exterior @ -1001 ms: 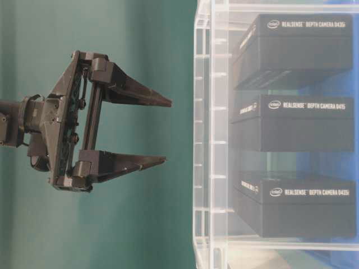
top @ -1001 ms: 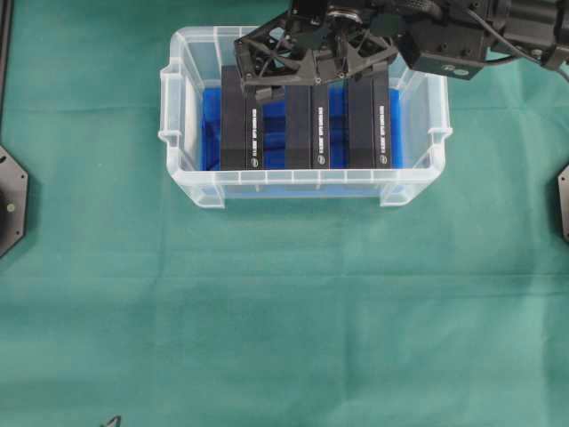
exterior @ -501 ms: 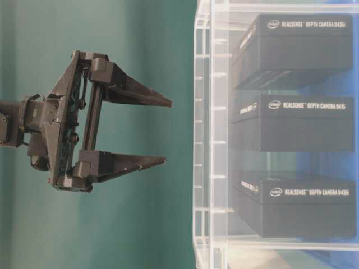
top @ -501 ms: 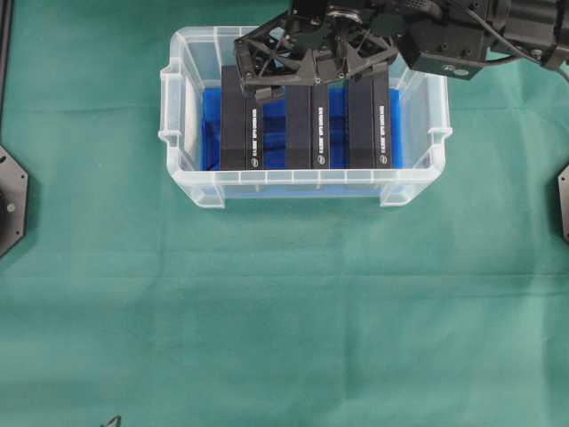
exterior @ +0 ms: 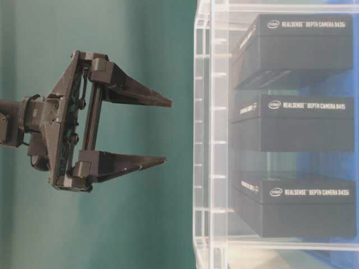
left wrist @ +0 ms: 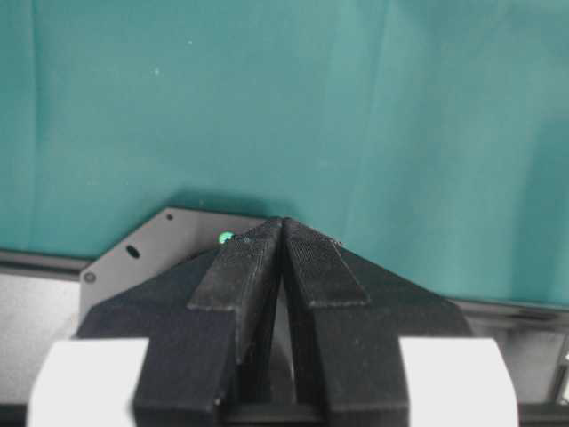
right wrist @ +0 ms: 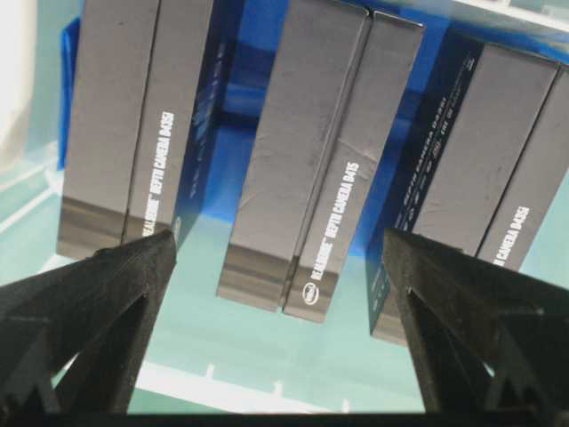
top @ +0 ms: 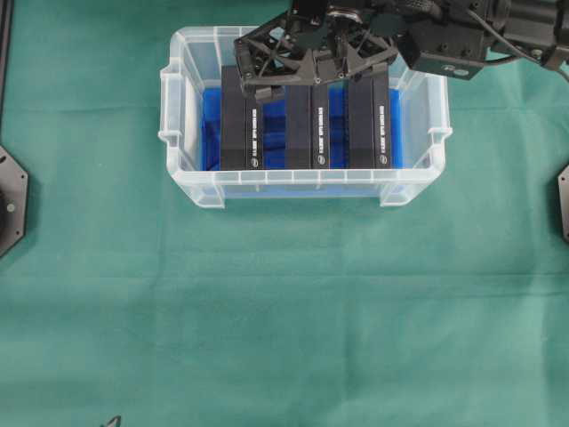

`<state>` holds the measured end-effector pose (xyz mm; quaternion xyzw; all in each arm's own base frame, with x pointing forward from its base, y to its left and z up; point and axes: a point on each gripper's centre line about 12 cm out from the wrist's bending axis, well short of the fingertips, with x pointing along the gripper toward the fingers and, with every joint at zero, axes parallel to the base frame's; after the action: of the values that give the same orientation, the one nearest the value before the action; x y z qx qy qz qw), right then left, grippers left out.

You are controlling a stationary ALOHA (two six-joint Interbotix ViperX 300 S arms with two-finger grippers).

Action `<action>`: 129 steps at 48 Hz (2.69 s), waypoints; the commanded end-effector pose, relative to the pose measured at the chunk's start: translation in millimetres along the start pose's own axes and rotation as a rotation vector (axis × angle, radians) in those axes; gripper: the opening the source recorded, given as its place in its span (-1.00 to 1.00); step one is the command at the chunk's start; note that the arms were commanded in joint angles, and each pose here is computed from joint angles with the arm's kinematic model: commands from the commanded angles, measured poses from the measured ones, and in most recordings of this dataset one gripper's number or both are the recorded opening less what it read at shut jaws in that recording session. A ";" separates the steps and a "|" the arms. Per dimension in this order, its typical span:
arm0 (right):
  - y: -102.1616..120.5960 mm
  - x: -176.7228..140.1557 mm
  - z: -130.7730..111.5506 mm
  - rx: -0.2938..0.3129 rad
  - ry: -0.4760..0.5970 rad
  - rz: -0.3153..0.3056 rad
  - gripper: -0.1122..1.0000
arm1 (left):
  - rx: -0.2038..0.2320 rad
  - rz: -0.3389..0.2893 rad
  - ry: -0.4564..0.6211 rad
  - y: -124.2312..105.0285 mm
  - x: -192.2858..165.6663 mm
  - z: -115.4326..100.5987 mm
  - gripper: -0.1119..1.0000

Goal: Take the box out of the case with the right arm.
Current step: 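Move the open right gripper over the middle black box, then lower the right gripper and close it on the middle box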

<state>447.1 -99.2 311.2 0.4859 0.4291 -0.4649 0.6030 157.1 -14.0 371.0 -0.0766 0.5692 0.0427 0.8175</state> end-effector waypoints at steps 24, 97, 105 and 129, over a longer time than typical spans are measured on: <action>2.9 -2.7 -0.3 0.001 -0.003 0.012 0.91 | 0.001 -0.003 -0.018 -0.9 -4.8 3.0 -0.80; -12.7 113.3 -27.8 0.143 0.108 -0.018 0.83 | 0.003 -0.002 -0.014 -1.1 -3.7 3.8 -0.80; -12.0 112.3 -29.9 0.176 0.110 -0.023 0.46 | 0.003 -0.001 -0.012 -1.2 -3.4 4.1 -0.80; -6.5 85.2 -22.0 0.163 0.079 -0.031 0.38 | 0.001 -0.002 -0.014 -1.1 -3.7 3.8 -0.80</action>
<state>453.4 -90.8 192.6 0.5366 0.4409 -0.5014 0.5160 158.2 -14.1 370.3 -0.0763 0.5710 0.0430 0.8162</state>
